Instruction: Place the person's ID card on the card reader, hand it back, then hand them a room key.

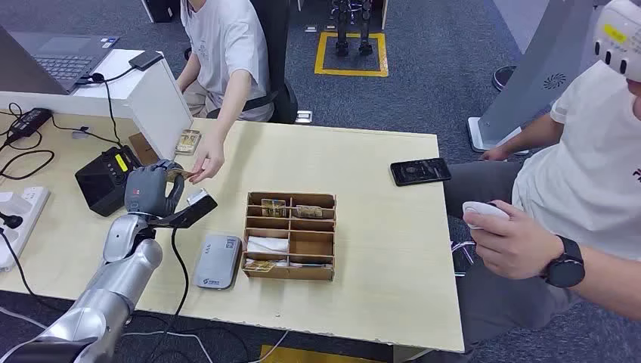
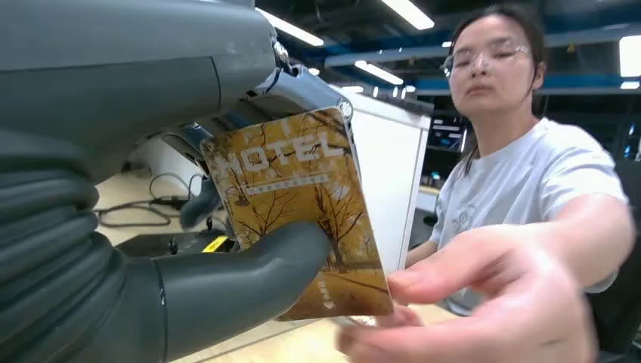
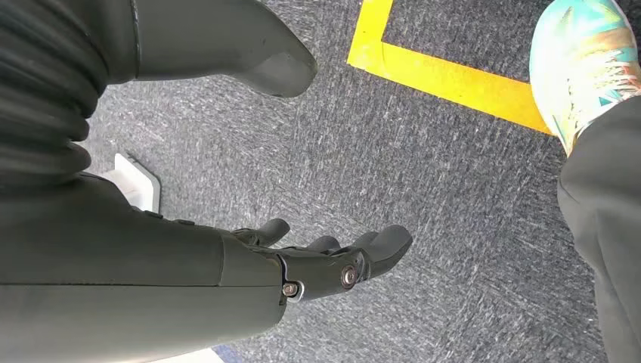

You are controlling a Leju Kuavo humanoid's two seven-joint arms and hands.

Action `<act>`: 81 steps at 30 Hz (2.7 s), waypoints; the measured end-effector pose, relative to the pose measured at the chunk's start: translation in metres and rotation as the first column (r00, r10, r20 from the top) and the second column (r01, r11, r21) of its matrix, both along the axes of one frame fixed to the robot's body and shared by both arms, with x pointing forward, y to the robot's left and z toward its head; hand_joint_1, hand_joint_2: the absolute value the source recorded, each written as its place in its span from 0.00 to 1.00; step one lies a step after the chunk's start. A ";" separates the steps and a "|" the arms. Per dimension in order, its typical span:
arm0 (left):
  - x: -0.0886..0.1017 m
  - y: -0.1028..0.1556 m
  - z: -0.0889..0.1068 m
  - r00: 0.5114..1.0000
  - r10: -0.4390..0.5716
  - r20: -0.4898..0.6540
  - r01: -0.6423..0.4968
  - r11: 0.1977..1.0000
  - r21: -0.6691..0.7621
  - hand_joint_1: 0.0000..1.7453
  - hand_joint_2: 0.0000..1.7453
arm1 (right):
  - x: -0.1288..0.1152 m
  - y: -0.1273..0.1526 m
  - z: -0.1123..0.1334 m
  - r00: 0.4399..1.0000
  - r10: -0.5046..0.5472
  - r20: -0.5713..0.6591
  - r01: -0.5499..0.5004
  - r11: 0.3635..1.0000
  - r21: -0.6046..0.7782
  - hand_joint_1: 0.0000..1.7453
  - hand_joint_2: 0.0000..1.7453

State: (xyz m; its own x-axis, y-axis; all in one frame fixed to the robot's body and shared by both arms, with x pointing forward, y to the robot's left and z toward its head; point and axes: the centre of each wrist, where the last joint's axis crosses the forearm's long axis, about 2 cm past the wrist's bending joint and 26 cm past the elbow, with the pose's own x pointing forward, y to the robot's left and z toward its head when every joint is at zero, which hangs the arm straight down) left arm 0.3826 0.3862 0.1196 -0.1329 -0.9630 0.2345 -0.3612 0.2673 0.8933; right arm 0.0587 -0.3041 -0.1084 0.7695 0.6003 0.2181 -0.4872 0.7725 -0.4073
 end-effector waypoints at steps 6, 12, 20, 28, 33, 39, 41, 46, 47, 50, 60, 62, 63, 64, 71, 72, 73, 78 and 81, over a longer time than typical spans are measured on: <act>-0.004 -0.001 -0.001 0.998 -0.054 0.010 0.055 0.995 -0.079 1.00 1.00 | 0.000 0.000 0.000 1.000 0.008 -0.002 -0.008 1.000 0.000 0.00 1.00; -0.006 -0.001 0.000 0.998 -0.065 0.026 0.067 0.993 -0.099 1.00 1.00 | 0.000 0.000 0.000 1.000 0.003 -0.003 -0.003 1.000 0.002 0.00 1.00; -0.006 -0.002 0.002 0.997 -0.073 -0.004 0.070 0.971 -0.229 1.00 1.00 | 0.000 -0.001 0.000 1.000 -0.005 -0.004 0.005 1.000 0.003 0.00 1.00; -0.010 -0.014 0.007 0.982 -0.178 -0.067 0.114 0.834 -0.539 1.00 1.00 | -0.002 -0.001 0.000 1.000 -0.028 -0.004 0.028 1.000 0.002 0.00 1.00; -0.019 -0.005 0.005 0.987 -0.145 -0.071 0.079 0.818 -0.570 1.00 1.00 | -0.002 -0.001 0.000 0.999 -0.034 -0.002 0.034 0.999 0.002 0.00 1.00; -0.031 0.007 -0.007 0.986 -0.135 -0.101 0.048 0.799 -0.600 1.00 1.00 | -0.003 -0.001 0.000 0.999 -0.045 0.003 0.045 0.999 0.002 0.00 1.00; -0.036 0.009 -0.012 0.981 -0.140 -0.135 0.028 0.788 -0.615 1.00 1.00 | -0.003 -0.002 0.000 0.999 -0.052 0.003 0.052 0.999 0.001 0.00 1.00; -0.053 0.019 -0.022 0.954 -0.198 -0.225 -0.008 0.733 -0.680 1.00 1.00 | -0.004 -0.002 -0.001 0.998 -0.070 0.002 0.070 0.998 0.002 0.00 1.00; -0.058 0.022 -0.024 0.945 -0.220 -0.241 -0.014 0.712 -0.702 1.00 1.00 | -0.005 -0.002 -0.001 0.997 -0.074 0.001 0.074 0.997 0.001 0.00 1.00; -0.071 0.028 -0.030 0.924 -0.270 -0.269 -0.023 0.666 -0.746 1.00 1.00 | -0.006 -0.002 -0.001 0.996 -0.085 -0.004 0.085 0.996 -0.002 0.00 1.00; -0.099 0.031 -0.029 0.898 -0.359 -0.254 -0.015 0.553 -0.833 1.00 1.00 | -0.009 -0.002 -0.001 0.994 -0.109 -0.002 0.109 0.994 -0.009 0.00 1.00; -0.101 0.030 -0.027 0.899 -0.362 -0.245 -0.021 0.525 -0.851 1.00 1.00 | -0.009 -0.001 -0.001 0.994 -0.109 -0.001 0.109 0.994 -0.008 0.00 1.00; -0.101 0.030 -0.026 0.900 -0.364 -0.241 -0.022 0.514 -0.858 1.00 1.00 | -0.009 -0.001 -0.001 0.994 -0.109 -0.001 0.109 0.994 -0.008 0.00 1.00; -0.102 0.030 -0.025 0.900 -0.365 -0.237 -0.022 0.506 -0.862 1.00 1.00 | -0.009 -0.001 -0.001 0.994 -0.110 -0.001 0.110 0.994 -0.007 0.00 1.00; -0.103 0.029 -0.021 0.902 -0.368 -0.226 -0.013 0.501 -0.865 1.00 1.00 | -0.009 0.000 -0.001 0.994 -0.113 -0.002 0.113 0.994 -0.005 0.00 1.00; -0.103 0.029 -0.020 0.902 -0.369 -0.225 -0.012 0.499 -0.866 1.00 1.00 | -0.009 0.000 -0.001 0.994 -0.113 -0.002 0.113 0.994 -0.005 0.00 1.00; -0.103 0.029 -0.020 0.901 -0.372 -0.223 -0.012 0.492 -0.870 1.00 1.00 | -0.009 0.001 -0.001 0.994 -0.113 -0.002 0.113 0.994 -0.005 0.00 1.00; -0.110 0.030 -0.024 0.893 -0.391 -0.222 -0.027 0.446 -0.894 1.00 1.00 | -0.009 0.001 -0.001 0.993 -0.114 -0.009 0.114 0.993 -0.008 0.00 1.00; -0.115 0.028 -0.028 0.893 -0.378 -0.243 -0.040 0.470 -0.881 1.00 1.00 | -0.009 0.001 -0.001 0.993 -0.114 -0.011 0.114 0.993 -0.010 0.00 1.00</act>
